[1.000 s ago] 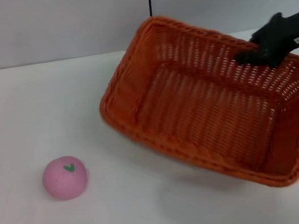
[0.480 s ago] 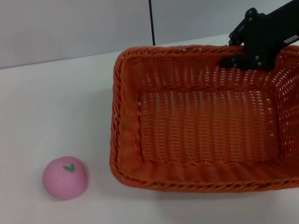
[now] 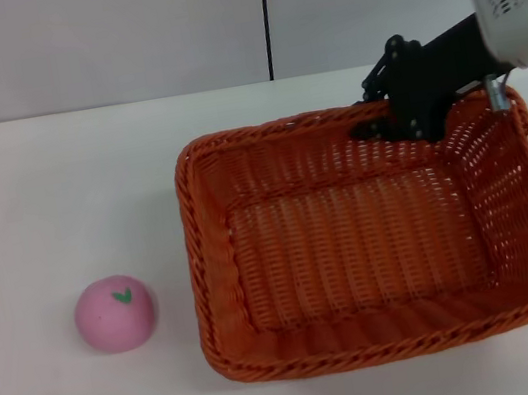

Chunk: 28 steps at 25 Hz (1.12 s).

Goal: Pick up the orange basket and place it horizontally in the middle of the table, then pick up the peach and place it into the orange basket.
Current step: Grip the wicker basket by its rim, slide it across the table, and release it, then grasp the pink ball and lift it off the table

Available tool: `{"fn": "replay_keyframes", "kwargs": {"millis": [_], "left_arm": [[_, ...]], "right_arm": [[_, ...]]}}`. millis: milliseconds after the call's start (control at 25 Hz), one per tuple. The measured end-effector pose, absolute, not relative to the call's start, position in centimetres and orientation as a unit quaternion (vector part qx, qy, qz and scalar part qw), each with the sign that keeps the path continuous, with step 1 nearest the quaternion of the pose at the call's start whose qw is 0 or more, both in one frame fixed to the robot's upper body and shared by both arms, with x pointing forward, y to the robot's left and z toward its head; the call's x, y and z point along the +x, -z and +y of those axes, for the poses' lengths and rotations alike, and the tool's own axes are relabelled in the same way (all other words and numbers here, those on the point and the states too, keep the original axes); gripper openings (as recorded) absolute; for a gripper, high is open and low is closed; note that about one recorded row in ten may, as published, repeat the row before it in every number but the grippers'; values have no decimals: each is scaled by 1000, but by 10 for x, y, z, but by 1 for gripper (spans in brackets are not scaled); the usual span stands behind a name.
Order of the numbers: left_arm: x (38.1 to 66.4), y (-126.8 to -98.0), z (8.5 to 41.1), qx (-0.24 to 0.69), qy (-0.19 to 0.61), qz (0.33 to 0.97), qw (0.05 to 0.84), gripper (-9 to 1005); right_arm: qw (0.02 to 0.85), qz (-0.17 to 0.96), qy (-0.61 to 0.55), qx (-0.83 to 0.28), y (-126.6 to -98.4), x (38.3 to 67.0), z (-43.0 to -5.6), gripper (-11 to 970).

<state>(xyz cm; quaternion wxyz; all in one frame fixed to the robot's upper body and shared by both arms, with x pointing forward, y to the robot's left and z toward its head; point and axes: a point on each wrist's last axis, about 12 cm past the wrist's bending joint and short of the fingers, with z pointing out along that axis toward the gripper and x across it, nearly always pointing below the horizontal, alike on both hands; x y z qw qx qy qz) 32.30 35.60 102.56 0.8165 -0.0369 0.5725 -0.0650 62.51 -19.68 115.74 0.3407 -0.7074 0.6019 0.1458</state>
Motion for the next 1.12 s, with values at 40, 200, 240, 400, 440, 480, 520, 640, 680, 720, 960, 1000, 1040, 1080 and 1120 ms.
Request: {"fn": "replay_keyframes", "kwargs": {"millis": [40, 200, 240, 400, 440, 480, 520, 640, 680, 720, 960, 1000, 1040, 1080, 1120], "left_arm": [[322, -1026, 356, -37, 64, 573, 816, 760], [320, -1026, 356, -37, 63, 572, 817, 758], [319, -1026, 357, -37, 63, 571, 817, 758], [319, -1027, 357, -36, 63, 570, 819, 755], [319, -1027, 357, -35, 63, 569, 819, 755], [319, -1027, 357, -35, 63, 569, 819, 754], [319, -1027, 357, -34, 63, 569, 819, 754], [319, -1027, 358, -33, 62, 569, 819, 752], [319, -1027, 359, -33, 62, 569, 819, 751], [319, -1028, 359, -33, 62, 569, 819, 751], [319, -1028, 360, -7, 93, 581, 808, 747], [319, -1028, 360, -7, 93, 581, 808, 747], [317, -1028, 363, 21, 118, 595, 794, 746], [317, -1028, 363, 21, 118, 595, 794, 745], [317, -1028, 364, 40, 137, 605, 783, 745]], "right_arm": [[342, 598, -135, -712, -1157, 625, -193, 153], [336, 592, -124, -722, -1157, 623, -188, 152], [337, 589, -124, -724, -1156, 622, -185, 152], [349, 591, -125, -716, -1156, 623, -182, 198], [353, 594, -128, -712, -1157, 623, -182, 209], [353, 594, -128, -712, -1157, 623, -182, 249], [354, 596, -128, -709, -1157, 623, -182, 289], [360, 606, -124, -699, -1155, 624, -185, 408], [360, 606, -124, -699, -1155, 624, -185, 427], [362, 609, -121, -696, -1155, 624, -186, 445], [478, 615, -147, -609, -1171, 606, -211, 557], [478, 615, -147, -609, -1171, 606, -211, 575], [545, 604, -169, -557, -1175, 594, -227, 594], [545, 604, -169, -557, -1175, 594, -227, 612], [579, 592, -181, -530, -1177, 587, -235, 631]]}}
